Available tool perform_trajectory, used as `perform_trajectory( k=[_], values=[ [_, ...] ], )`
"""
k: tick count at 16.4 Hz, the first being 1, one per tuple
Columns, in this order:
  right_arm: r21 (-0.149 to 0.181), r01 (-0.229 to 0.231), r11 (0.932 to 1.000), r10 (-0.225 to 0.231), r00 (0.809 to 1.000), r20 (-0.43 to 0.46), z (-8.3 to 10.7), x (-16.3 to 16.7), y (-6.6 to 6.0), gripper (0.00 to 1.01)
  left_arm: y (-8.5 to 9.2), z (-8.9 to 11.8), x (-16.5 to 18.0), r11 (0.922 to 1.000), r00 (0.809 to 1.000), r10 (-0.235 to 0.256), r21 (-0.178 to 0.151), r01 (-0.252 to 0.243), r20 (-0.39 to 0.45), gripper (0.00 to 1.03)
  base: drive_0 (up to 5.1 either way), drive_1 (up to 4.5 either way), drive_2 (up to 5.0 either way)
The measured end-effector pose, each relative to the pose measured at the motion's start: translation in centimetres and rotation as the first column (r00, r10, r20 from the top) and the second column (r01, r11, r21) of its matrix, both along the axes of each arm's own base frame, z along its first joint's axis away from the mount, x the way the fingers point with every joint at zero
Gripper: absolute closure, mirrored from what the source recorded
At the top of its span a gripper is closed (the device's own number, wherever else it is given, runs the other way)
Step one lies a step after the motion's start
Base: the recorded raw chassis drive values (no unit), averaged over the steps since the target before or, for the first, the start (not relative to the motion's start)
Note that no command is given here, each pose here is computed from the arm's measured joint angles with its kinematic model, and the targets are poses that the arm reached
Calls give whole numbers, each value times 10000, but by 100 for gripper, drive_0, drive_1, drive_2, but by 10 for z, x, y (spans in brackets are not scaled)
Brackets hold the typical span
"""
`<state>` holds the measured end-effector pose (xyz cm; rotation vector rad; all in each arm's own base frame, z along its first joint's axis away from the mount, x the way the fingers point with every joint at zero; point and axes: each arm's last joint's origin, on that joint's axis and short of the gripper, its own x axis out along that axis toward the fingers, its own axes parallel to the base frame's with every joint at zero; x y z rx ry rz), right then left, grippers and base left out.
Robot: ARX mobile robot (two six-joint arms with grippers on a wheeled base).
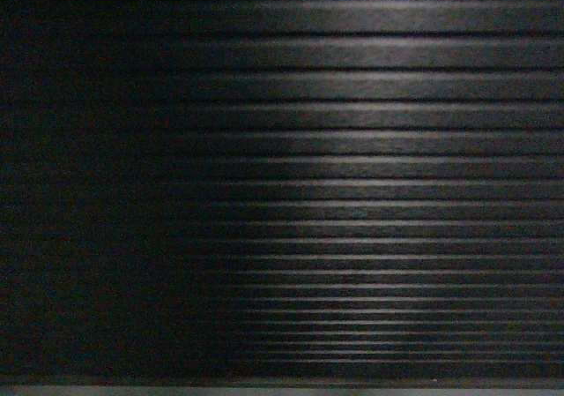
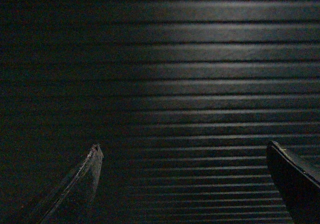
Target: Place dark red mango on scale at checkout
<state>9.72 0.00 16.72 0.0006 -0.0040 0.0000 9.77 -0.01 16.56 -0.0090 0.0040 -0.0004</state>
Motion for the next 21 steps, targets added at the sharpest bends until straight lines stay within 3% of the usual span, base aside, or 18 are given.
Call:
perform_trajectory(
  k=[21],
  values=[
    [-8,8,10000,-8,10000,11,0,0,0,3,0,0,0,10000,10000,-4,95,4,0,5,0,0,0]
  ],
)
